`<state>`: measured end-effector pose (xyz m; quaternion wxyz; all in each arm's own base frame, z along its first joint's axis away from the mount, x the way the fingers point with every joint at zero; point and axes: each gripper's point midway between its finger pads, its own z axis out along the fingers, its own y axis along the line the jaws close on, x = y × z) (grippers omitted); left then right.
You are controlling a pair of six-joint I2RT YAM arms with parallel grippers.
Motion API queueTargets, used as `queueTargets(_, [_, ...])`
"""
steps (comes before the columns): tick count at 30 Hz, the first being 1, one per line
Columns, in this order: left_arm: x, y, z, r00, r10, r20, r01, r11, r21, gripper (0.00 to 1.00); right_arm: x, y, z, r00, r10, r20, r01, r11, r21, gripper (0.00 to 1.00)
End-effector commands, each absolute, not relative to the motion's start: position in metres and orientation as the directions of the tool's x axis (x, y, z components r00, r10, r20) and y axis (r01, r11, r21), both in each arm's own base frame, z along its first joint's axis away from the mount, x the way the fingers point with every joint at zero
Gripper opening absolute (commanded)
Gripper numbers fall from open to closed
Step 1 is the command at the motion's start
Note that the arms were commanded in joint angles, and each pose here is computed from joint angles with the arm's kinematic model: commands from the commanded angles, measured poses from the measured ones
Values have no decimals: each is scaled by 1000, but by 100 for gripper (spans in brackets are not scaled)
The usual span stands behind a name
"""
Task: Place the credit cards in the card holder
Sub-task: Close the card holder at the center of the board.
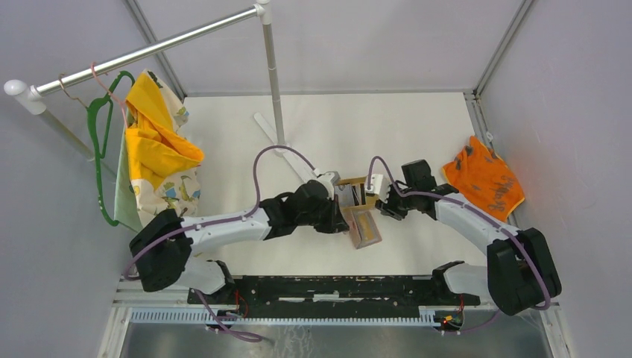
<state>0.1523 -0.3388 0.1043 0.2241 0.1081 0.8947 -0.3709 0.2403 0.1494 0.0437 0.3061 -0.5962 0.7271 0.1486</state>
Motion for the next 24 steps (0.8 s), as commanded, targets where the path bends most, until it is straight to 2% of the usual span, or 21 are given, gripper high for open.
queueTargets(1, [174,-385,132,-816,75,-573,499,592,-633,2,263,146,83,-156,-656,-738,-916,376,-141,39])
queueTargets(4, [176,-411,129,-826,110,-553,518,537,-666,2,268,135,94,-159,-615,-772,-897,417,-148,39])
queueTargets(8, [167,-434,105,-859,187,-477,502,486,-715,4,267,130,100,-147,-593,-792,-898,415,-144,39])
queueTargets(11, [163,-441,96,-871,207,-446,489,463,-739,25,264,133,108,-112,-573,-812,-909,389,-149,38])
queueTargets(15, [164,-442,109,-858,185,-479,508,432,-745,50,249,146,128,25,-522,-852,-937,286,-203,38])
queueTargets(18, [163,-437,129,-832,163,-529,546,402,-735,61,229,159,139,158,-454,-877,-948,179,-263,40])
queueTargets(20, [162,-431,145,-808,145,-571,578,380,-722,66,220,163,137,190,-432,-882,-952,138,-273,41])
queueTargets(24, [160,-416,172,-751,96,-653,639,352,-684,70,203,171,138,234,-384,-893,-963,34,-266,40])
